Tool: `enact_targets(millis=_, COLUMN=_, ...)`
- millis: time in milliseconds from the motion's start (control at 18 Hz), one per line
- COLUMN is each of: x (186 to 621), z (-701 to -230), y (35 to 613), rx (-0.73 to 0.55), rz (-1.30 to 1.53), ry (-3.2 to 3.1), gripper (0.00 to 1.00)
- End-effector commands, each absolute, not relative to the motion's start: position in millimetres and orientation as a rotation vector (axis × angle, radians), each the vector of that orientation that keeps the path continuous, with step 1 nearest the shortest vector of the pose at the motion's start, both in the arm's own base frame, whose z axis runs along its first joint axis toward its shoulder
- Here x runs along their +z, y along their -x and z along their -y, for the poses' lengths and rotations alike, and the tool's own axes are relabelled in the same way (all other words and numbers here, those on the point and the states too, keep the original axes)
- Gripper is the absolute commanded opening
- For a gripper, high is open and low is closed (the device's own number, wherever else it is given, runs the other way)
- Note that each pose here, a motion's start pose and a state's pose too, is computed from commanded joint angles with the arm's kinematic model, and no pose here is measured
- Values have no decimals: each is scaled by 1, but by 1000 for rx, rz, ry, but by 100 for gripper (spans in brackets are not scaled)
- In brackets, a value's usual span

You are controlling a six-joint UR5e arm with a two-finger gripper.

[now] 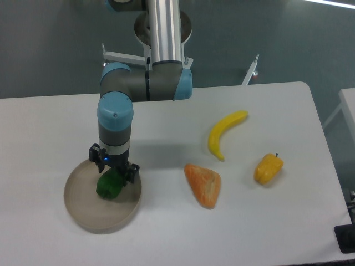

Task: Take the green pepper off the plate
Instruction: 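Close the gripper on the green pepper, then lift the green pepper off the plate and carry it toward the orange wedge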

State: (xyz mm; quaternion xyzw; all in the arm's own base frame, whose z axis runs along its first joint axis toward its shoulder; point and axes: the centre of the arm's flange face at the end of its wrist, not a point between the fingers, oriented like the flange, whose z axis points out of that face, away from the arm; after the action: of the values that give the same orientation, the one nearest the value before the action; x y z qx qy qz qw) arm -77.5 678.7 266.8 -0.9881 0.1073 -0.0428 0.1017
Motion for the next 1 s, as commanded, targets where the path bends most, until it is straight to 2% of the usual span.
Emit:
enact_targets(millis=111, x=268, z=-679, y=78, rx=-124, rz=-328, ry=2915, gripper=44)
enact_targets(millis=389, x=277, z=-681, y=79, rx=-109, rz=-344, ry=2899, gripper=41)
enact_targets(millis=611, x=307, z=-689, y=89, rx=-52, rz=-365, ry=2861, gripper=41)
enact_targets(millis=778, x=342, z=-681, y=130, rx=13, rz=-377, ry=2822, gripper=41)
enact_targets(millis=1000, x=373, z=-647, y=195, rx=37, rz=-458, ry=2847, gripper=41)
